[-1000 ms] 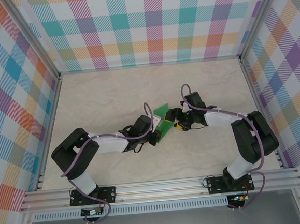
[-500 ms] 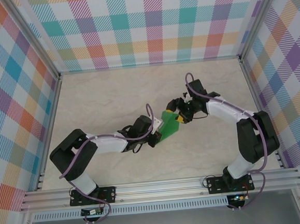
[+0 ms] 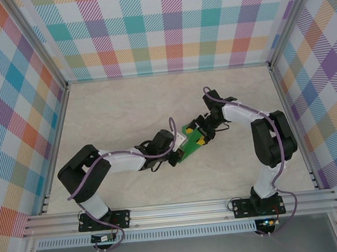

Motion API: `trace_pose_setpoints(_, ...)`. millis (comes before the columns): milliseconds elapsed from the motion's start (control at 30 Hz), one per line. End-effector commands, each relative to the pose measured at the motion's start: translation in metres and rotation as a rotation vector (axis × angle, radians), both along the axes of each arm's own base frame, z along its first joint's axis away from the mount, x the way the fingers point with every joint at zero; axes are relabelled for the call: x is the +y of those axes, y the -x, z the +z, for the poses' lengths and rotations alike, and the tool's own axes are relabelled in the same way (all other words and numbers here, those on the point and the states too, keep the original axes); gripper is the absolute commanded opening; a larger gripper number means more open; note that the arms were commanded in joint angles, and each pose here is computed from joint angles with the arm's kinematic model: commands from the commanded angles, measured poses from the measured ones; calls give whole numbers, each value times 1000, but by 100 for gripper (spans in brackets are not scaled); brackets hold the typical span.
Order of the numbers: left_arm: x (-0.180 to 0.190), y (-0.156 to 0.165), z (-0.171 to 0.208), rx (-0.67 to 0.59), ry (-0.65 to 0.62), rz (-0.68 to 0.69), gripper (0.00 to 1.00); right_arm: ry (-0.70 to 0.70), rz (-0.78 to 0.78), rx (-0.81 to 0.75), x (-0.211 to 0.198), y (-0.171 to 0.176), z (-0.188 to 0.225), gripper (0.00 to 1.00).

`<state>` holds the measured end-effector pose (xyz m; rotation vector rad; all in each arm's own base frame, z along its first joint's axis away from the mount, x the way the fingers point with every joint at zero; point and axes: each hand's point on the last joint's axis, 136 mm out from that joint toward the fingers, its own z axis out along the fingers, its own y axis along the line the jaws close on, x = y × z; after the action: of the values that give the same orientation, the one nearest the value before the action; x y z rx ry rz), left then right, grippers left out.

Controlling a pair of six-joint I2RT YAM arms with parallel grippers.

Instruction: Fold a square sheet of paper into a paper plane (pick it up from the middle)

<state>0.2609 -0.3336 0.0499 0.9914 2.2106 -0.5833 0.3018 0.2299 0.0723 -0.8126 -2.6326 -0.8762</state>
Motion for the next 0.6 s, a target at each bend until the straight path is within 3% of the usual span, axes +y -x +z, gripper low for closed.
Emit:
trace_pose_setpoints(0,-10,-6,8,-73,-37,-55,13,-20,-16,43,4,2,6,57)
trace_pose_setpoints(167,-16,-7,16,-112,-63,-120,13,4,-27,48,1,2,6,53)
trace_pose_setpoints(467,-14,-8,15,-136,-86,-132,13,20,-43,47,-3,3,8,26)
trace_pose_setpoints(567,-15,-9,18,-113,-54,-99,21,24,-58,50,-4,5,6,18)
